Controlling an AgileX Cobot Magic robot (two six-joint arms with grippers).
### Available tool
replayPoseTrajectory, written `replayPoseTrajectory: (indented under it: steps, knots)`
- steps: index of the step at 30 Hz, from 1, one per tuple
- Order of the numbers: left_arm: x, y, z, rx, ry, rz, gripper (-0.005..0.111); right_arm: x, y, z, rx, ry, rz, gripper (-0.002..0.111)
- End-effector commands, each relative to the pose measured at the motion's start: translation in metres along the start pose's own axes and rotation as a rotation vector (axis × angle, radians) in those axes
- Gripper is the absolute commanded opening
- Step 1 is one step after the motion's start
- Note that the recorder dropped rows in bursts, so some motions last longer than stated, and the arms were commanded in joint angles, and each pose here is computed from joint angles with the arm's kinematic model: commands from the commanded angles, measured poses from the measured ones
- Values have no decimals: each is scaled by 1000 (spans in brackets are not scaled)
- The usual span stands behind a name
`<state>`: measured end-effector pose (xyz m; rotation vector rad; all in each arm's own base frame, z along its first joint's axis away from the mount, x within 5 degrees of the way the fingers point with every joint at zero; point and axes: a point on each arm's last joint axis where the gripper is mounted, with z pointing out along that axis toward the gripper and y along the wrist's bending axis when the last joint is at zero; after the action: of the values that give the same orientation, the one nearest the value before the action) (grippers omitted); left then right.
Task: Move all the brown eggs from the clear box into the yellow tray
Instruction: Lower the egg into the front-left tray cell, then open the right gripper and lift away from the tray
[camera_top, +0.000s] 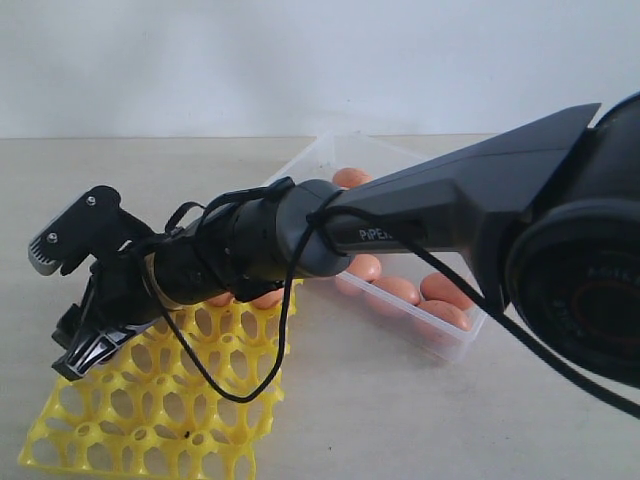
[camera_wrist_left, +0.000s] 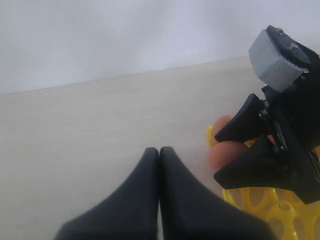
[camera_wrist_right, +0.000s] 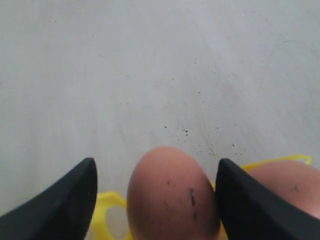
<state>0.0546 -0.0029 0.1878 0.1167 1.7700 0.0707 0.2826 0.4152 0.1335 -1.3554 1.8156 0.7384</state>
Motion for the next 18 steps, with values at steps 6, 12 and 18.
replayPoseTrajectory:
  steps: [6, 12, 18]
  knots:
    - [0, 0, 0, 3, -7, 7, -4, -5, -3, -4, 33, -6, -31, 66]
    - [0, 0, 0, 3, -7, 7, -4, -40, -6, -31, 101, -78, -141, 66]
    - [0, 0, 0, 3, -7, 7, -4, -62, -18, -55, 267, -130, 4, 9]
